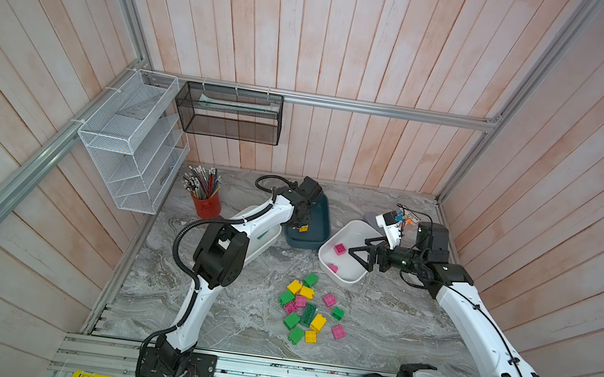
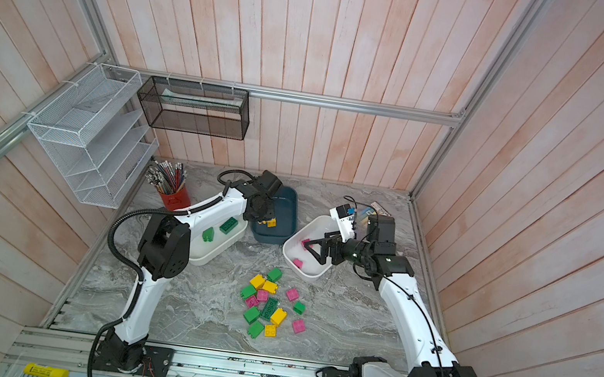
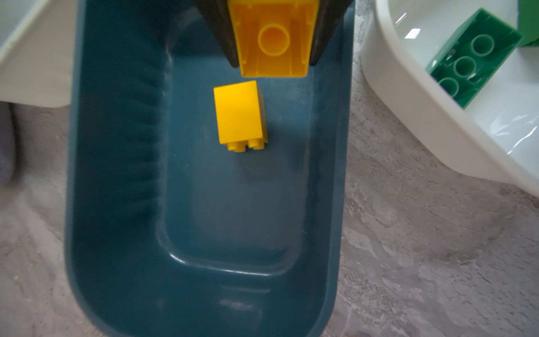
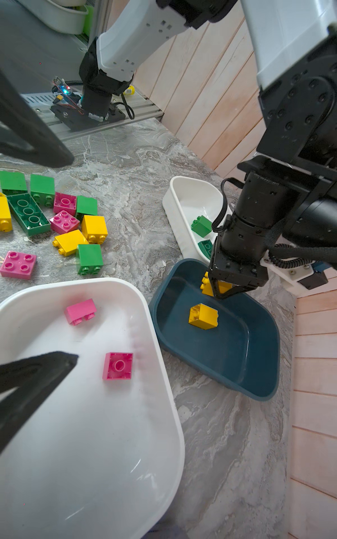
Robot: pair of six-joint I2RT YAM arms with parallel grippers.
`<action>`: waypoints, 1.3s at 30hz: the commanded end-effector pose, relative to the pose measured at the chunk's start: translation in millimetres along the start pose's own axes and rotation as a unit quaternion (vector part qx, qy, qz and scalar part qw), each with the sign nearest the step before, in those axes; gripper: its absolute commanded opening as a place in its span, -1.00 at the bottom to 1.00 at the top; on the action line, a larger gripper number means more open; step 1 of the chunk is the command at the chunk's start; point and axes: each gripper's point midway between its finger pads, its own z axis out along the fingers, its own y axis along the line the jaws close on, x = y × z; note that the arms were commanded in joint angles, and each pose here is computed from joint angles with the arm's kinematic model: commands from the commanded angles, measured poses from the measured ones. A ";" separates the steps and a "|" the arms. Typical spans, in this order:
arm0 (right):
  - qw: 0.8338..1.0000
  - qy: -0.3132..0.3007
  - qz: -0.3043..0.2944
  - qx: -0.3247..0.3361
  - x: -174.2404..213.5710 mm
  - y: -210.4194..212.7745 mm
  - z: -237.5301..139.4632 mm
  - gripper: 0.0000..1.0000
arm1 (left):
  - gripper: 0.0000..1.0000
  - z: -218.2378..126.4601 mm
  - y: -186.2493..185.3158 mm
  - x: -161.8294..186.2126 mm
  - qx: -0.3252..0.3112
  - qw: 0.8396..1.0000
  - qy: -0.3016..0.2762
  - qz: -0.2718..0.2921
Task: Sort the legos into containers by color
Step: 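Carry the yellow brick over the teal bin and release it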
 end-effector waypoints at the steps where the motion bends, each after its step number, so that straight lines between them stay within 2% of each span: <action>1: 1.000 -0.005 -0.012 0.012 -9.4 -3.9 -6.3 0.96 | -0.29 9.1 15.6 -0.1 -0.039 0.999 0.001 0.019; 5: 1.000 -0.003 -0.011 0.015 -5.7 -5.5 -8.8 0.96 | -0.18 11.6 18.8 -0.8 -0.044 0.999 -0.002 0.016; 9: 1.000 -0.005 -0.011 0.014 -4.9 -3.9 -10.2 0.96 | 0.20 -2.5 13.0 -6.9 -0.031 0.999 -0.007 0.013; 11: 1.000 -0.006 -0.011 0.014 -4.7 -3.3 -11.0 0.96 | 0.30 -14.6 9.5 -6.8 -0.015 1.000 -0.006 0.006; 16: 1.000 -0.006 -0.015 0.016 -4.0 -0.3 -14.0 0.96 | 0.39 -60.4 -6.3 1.6 0.030 0.999 -0.013 0.009; 22: 1.000 -0.007 -0.017 0.015 -1.7 3.0 -16.7 0.96 | 0.49 -112.2 -17.7 60.1 0.084 0.989 0.014 0.119; 25: 1.000 -0.006 -0.019 0.012 0.3 4.7 -17.5 0.96 | 0.50 -129.6 -13.1 96.6 0.127 0.977 0.044 0.168; 27: 1.000 -0.003 -0.019 0.011 2.5 5.2 -17.5 0.96 | 0.51 -137.8 -11.5 119.9 0.168 0.967 0.066 0.181; 29: 1.000 -0.002 -0.021 0.008 3.8 6.6 -17.7 0.96 | 0.50 -139.4 -9.0 142.2 0.190 0.959 0.082 0.193; 33: 1.000 -0.002 -0.023 0.009 6.2 7.0 -18.3 0.96 | 0.51 -124.4 -1.2 180.3 0.182 0.946 0.106 0.246; 39: 1.000 -0.004 -0.018 0.011 13.4 8.5 -20.1 0.96 | 0.50 -91.6 0.8 193.5 0.178 0.941 0.107 0.269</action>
